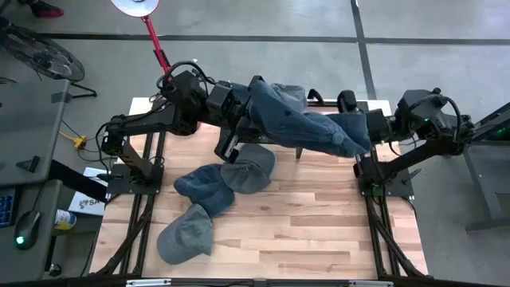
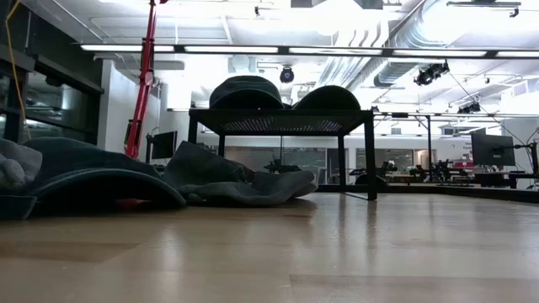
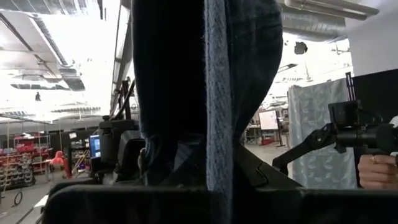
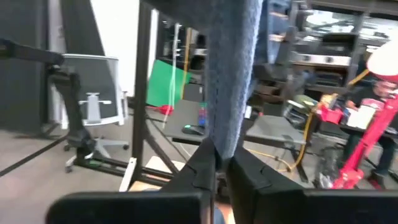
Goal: Pick & Place hat
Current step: Stack the right blue cap on top of the blue cap on the shelf
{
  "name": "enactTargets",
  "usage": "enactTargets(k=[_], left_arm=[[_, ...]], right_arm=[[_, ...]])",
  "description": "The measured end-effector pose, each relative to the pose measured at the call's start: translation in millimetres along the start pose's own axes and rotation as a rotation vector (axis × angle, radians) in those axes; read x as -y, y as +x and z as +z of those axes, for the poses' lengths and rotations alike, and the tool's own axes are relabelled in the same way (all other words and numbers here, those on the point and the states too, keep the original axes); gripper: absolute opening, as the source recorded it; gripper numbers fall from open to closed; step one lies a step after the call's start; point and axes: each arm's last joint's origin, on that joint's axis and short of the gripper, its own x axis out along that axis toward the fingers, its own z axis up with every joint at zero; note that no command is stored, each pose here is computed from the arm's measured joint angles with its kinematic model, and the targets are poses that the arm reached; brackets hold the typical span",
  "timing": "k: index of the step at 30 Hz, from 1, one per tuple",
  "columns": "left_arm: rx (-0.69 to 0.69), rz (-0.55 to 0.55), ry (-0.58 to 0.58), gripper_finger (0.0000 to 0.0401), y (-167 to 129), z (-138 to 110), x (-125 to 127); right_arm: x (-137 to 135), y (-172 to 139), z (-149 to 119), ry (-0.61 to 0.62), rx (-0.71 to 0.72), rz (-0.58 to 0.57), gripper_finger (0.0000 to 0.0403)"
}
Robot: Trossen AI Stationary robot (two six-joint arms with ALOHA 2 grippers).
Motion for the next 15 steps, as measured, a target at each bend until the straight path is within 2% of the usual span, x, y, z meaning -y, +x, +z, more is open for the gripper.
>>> enactTargets(k=[4, 7, 12, 15], left_arm=[[0.0, 0.005, 0.0, 0.0014, 0, 0, 0], [-0.005, 0.036, -0.003, 0.0032, 0, 0, -1], [-0.073, 0.058, -0.022, 0.0103, -1, -6, -2], [-0.171, 0.093, -0.061, 0.0157, -2, -17, -3]], right_arm=[[0, 0, 0, 0.011, 0.003, 0.012, 0.001], [0, 0, 0, 0.023, 0.005, 0.008, 0.0008], [1, -3, 0, 0.043, -0.009, -0.021, 0.0007], [3, -8, 0, 0.075, -0.018, -0.055, 0.0007]])
